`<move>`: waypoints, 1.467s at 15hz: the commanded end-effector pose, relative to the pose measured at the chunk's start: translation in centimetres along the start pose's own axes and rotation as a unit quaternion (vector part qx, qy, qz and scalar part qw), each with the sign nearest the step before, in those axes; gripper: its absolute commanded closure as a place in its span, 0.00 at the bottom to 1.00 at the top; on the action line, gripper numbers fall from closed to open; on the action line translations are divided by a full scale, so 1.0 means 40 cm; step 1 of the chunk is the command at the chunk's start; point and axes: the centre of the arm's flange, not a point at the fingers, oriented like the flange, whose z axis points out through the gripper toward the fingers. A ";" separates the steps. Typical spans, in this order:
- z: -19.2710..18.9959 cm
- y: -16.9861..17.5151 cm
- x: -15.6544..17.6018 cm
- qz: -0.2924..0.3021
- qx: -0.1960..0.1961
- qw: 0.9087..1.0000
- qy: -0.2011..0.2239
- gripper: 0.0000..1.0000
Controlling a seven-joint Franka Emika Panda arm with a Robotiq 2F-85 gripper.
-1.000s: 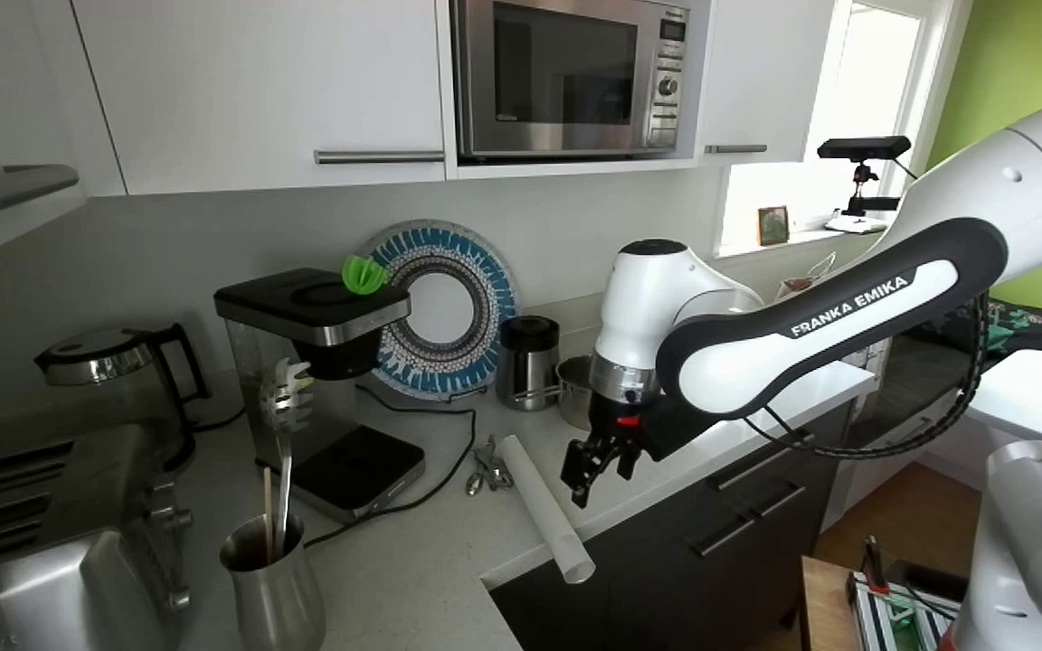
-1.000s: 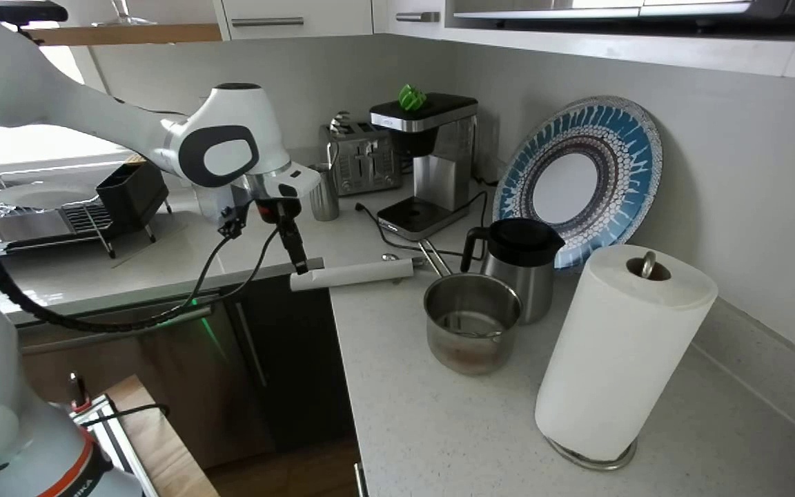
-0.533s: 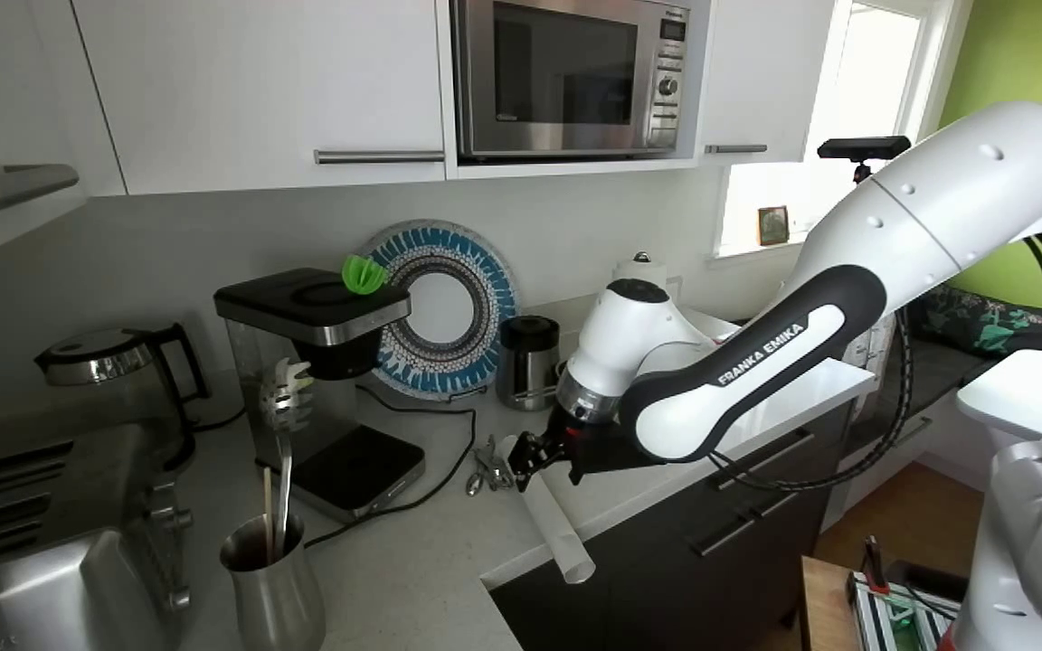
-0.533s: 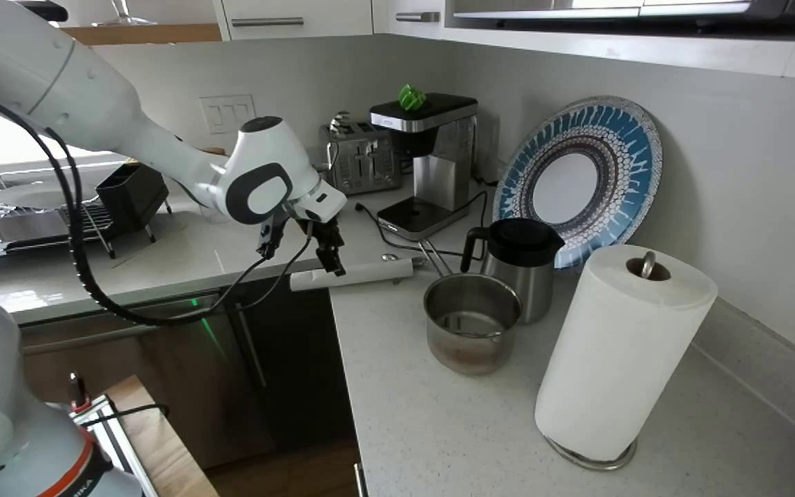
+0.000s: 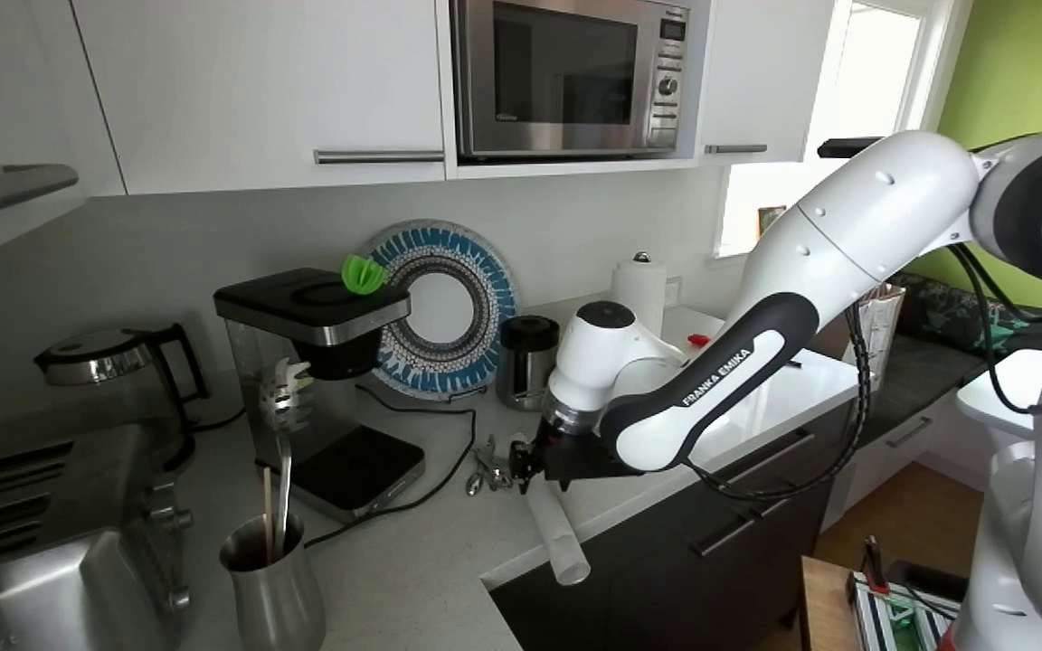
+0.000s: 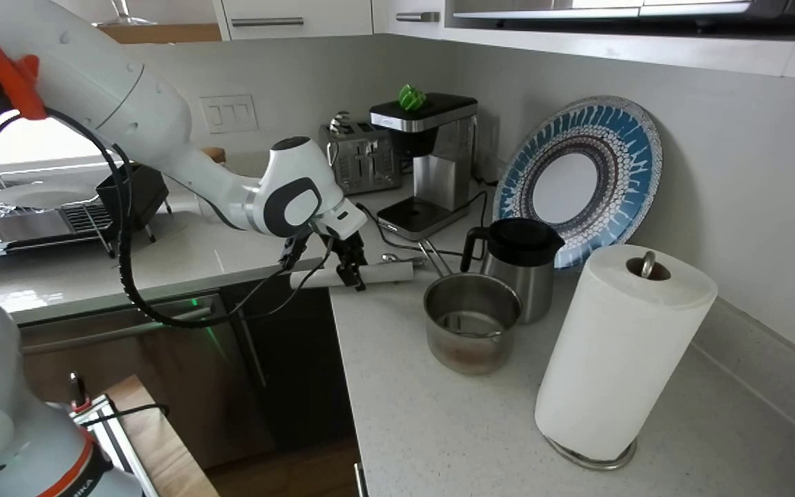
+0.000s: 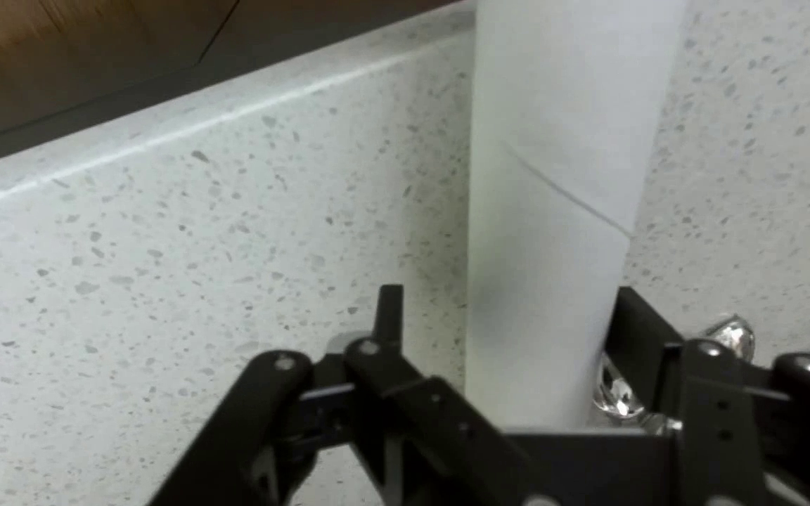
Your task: Pick up the empty roll of kitchen paper and put it in the silver pot
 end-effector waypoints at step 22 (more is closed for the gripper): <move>-0.496 0.072 0.076 0.049 0.113 0.970 0.209 0.97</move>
